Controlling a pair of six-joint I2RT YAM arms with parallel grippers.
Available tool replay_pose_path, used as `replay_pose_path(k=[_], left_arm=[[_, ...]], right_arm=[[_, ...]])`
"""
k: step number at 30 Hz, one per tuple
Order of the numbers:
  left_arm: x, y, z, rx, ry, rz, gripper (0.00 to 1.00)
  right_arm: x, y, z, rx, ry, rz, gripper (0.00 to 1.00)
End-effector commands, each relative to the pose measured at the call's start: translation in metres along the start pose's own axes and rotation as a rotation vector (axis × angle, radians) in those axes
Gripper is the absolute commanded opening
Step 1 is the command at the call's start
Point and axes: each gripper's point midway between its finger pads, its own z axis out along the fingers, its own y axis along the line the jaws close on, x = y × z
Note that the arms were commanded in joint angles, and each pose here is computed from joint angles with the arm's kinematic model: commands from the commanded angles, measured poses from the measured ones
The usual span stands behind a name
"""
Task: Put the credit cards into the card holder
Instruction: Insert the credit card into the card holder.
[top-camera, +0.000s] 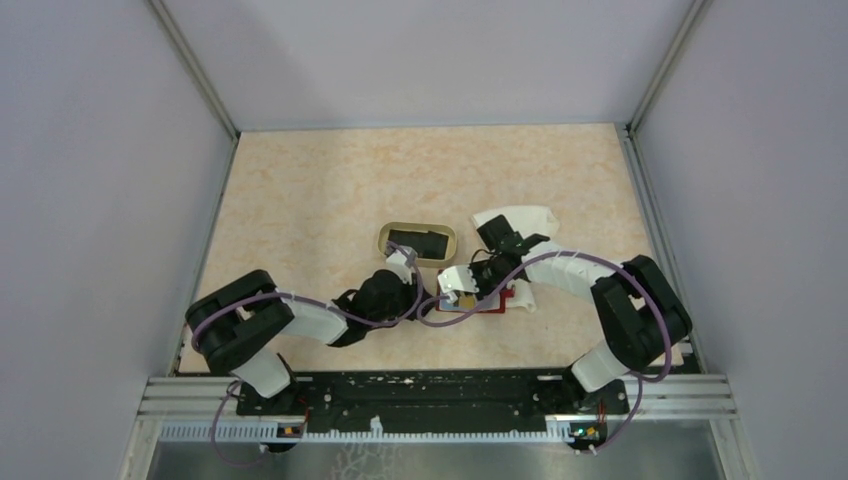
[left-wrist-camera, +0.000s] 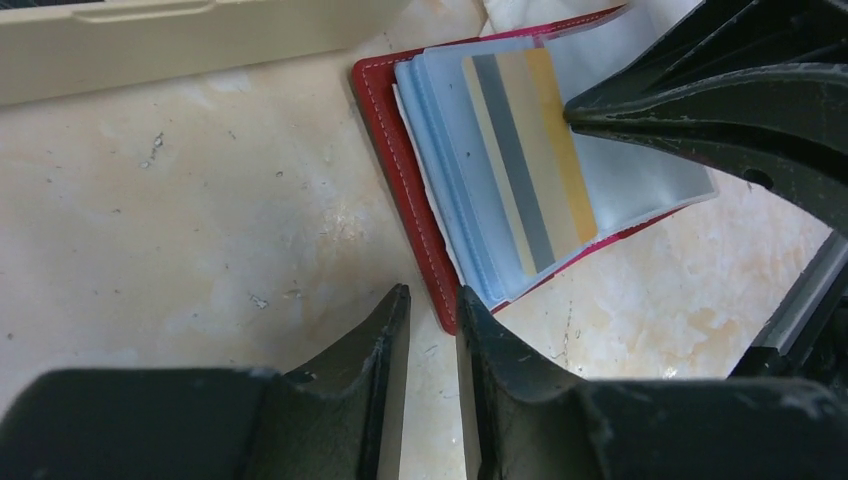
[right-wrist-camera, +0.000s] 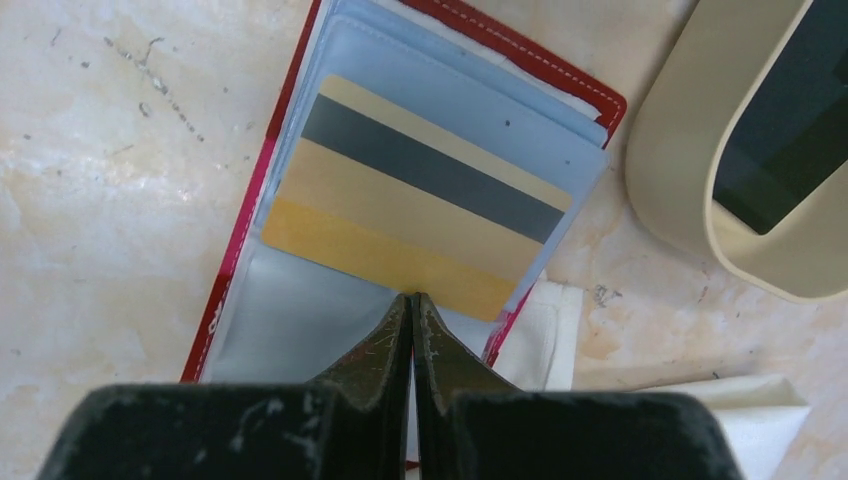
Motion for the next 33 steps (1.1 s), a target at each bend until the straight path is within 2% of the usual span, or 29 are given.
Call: replay_pose_path(k=[1, 10, 22, 24, 29, 31, 33], left_arm=[[0.008, 0.0, 0.006, -0.004, 0.044, -0.01, 0.29], [0.01, -0.003, 0.003, 0.02, 0.048, -0.014, 0.27], [-0.012, -0.011, -0.024, 0.066, -0.041, 0.0, 0.29], [-0.017, -0.016, -0.032, 0.099, -0.071, 0.009, 0.35], [-0.032, -0.027, -0.049, 0.173, -0.154, 0.011, 0.6], [-0.036, -0.031, -0.054, 0.2, -0.178, -0.001, 0.66], [-0.037, -0.034, -0.057, 0.222, -0.187, -0.012, 0.67]], right_arm=[[-0.011, -0.007, 0.011, 0.034, 0.0, 0.007, 0.0], [-0.03, -0.021, 0.009, 0.107, -0.042, 0.051, 0.0], [-0.061, -0.022, -0.022, 0.079, -0.247, 0.128, 0.0], [-0.061, -0.018, -0.025, 0.065, -0.269, 0.122, 0.0], [-0.051, -0.01, -0.018, 0.022, -0.234, 0.121, 0.0], [-0.046, -0.011, -0.015, 0.018, -0.212, 0.137, 0.0], [-0.042, -0.01, -0.011, 0.014, -0.196, 0.159, 0.0]])
